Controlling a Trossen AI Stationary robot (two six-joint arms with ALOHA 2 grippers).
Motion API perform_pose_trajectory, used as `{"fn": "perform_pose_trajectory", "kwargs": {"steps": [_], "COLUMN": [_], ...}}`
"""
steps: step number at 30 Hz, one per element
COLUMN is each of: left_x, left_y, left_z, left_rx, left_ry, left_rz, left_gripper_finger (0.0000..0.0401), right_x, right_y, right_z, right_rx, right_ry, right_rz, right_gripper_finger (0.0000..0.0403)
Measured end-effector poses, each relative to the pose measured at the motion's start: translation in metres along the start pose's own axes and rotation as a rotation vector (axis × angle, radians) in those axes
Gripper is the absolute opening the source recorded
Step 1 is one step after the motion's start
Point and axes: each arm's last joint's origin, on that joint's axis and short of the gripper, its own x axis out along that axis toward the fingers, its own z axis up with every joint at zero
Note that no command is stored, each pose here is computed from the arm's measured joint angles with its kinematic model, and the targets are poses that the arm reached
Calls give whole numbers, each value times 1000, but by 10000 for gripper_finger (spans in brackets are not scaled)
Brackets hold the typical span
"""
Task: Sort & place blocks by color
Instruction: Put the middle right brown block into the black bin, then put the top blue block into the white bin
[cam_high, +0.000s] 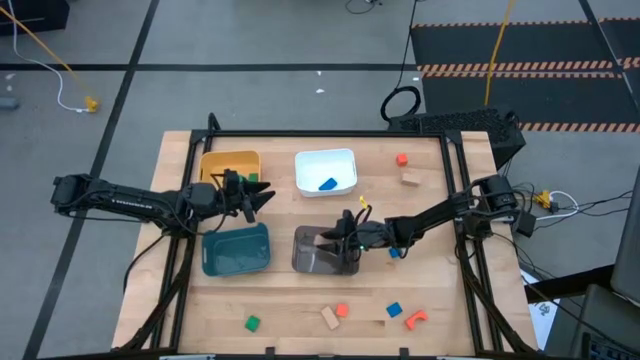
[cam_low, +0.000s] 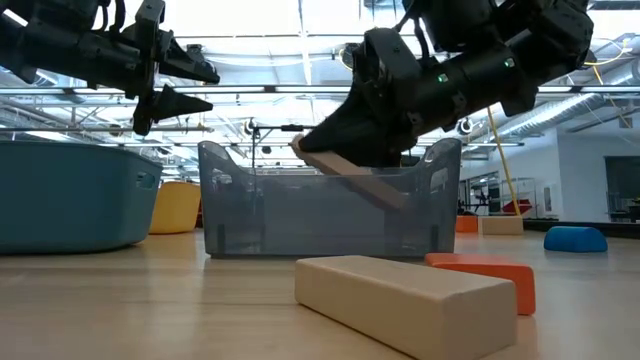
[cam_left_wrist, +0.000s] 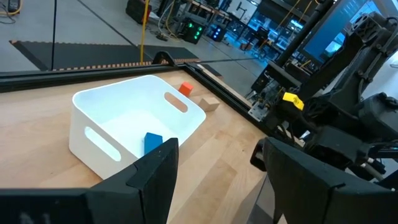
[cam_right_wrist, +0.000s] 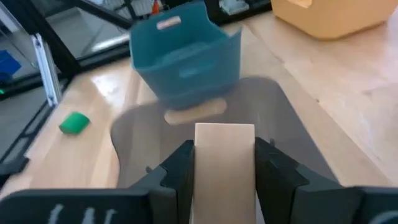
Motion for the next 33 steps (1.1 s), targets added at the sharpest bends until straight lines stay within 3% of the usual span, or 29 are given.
{"fn": "perform_pose_trajectory", "kwargs": {"steps": [5,8,19,25,33], "left_x": [0,0,0,0,0], "left_y": [0,0,0,0,1], "left_z": [0,0,0,0,-1], "left_rx": [0,1,1,2,6], "left_ry": [0,0,2,2,12], "left_rz": [0,0,1,1,7], "left_gripper_finger": [235,234,235,234,235], "right_x": [0,0,-17,-47,-91], "right_y": [0,0,3,4,-2], "right_z": [-1,-1,20,34,38], "right_rx": [-1,-3,-26,-31,109], "right_ry": [7,8,-6,109,307], "right_rz": [-4,-4,-6,-55,-171], "right_gripper_finger": [179,196,193,193,194]}}
